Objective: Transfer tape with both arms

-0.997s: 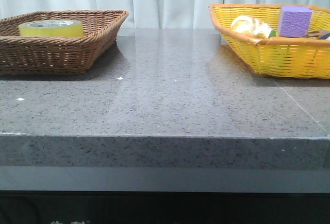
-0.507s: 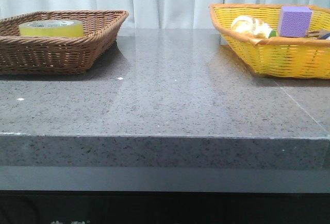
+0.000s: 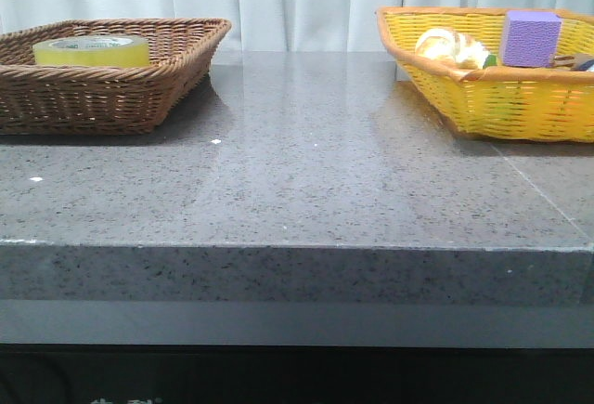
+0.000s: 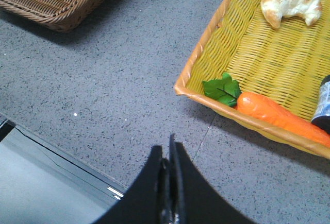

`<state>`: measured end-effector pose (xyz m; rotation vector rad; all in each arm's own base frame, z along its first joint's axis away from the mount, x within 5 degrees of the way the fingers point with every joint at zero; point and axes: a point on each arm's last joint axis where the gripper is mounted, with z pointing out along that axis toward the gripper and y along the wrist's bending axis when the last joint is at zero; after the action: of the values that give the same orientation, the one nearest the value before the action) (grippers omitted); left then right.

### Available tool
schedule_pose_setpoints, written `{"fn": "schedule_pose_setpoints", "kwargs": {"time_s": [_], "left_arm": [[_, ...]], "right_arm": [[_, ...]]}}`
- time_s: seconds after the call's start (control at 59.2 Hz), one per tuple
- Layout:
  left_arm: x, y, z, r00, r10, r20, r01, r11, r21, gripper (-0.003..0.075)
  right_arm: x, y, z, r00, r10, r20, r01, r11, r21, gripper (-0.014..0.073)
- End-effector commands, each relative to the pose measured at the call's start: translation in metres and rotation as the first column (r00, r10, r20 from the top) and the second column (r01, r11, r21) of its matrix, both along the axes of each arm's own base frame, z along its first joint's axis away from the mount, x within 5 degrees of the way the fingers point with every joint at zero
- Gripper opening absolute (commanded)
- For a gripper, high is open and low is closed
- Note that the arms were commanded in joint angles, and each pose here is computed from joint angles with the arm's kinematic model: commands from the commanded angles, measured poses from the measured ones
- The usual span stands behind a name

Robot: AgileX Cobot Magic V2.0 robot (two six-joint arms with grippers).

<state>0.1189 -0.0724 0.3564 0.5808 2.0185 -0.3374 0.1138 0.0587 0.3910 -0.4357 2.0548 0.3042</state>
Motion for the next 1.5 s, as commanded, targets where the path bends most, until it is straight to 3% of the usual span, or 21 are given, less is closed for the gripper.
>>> {"fn": "schedule_pose_setpoints", "kwargs": {"time_s": [0.0, 0.135, 0.304, 0.456, 0.625, 0.845, 0.963, 1.487], "left_arm": [[-0.004, 0.005, 0.013, 0.995, 0.024, 0.1, -0.018, 0.998, -0.068, -0.002], [-0.012, 0.023, -0.006, 0.981, 0.135, 0.14, -0.12, 0.986, -0.114, -0.002], [-0.031, 0.046, -0.042, 0.911, 0.291, 0.293, -0.234, 0.949, -0.213, -0.002], [-0.048, 0.057, -0.081, 0.853, 0.401, 0.335, -0.298, 0.9, -0.317, -0.002], [-0.061, 0.065, -0.119, 0.796, 0.479, 0.369, -0.358, 0.865, -0.352, -0.002], [-0.065, 0.07, -0.143, 0.724, 0.537, 0.433, -0.383, 0.835, -0.396, -0.002], [-0.063, 0.071, -0.153, 0.713, 0.557, 0.425, -0.381, 0.817, -0.432, -0.002], [-0.063, 0.07, -0.155, 0.73, 0.555, 0.4, -0.39, 0.818, -0.423, -0.002]], "right_arm": [[0.001, -0.001, 0.012, 0.997, -0.009, 0.079, 0.006, 0.999, 0.032, -0.0069], [0.001, -0.001, 0.012, 0.997, -0.009, 0.079, 0.006, 0.999, 0.032, -0.0069], [0.001, -0.001, 0.012, 0.997, -0.009, 0.079, 0.006, 0.999, 0.032, -0.0069], [0.001, -0.001, 0.012, 0.997, -0.009, 0.079, 0.006, 0.999, 0.032, -0.0069], [0.001, -0.001, 0.012, 0.997, -0.009, 0.079, 0.006, 0.999, 0.032, -0.0069], [0.001, -0.001, 0.012, 0.997, -0.009, 0.079, 0.006, 0.999, 0.032, -0.0069], [0.001, -0.001, 0.012, 0.997, -0.009, 0.08, 0.006, 0.999, 0.032, -0.0069], [0.001, -0.001, 0.012, 0.997, -0.009, 0.079, 0.006, 0.999, 0.032, -0.0069]]}}
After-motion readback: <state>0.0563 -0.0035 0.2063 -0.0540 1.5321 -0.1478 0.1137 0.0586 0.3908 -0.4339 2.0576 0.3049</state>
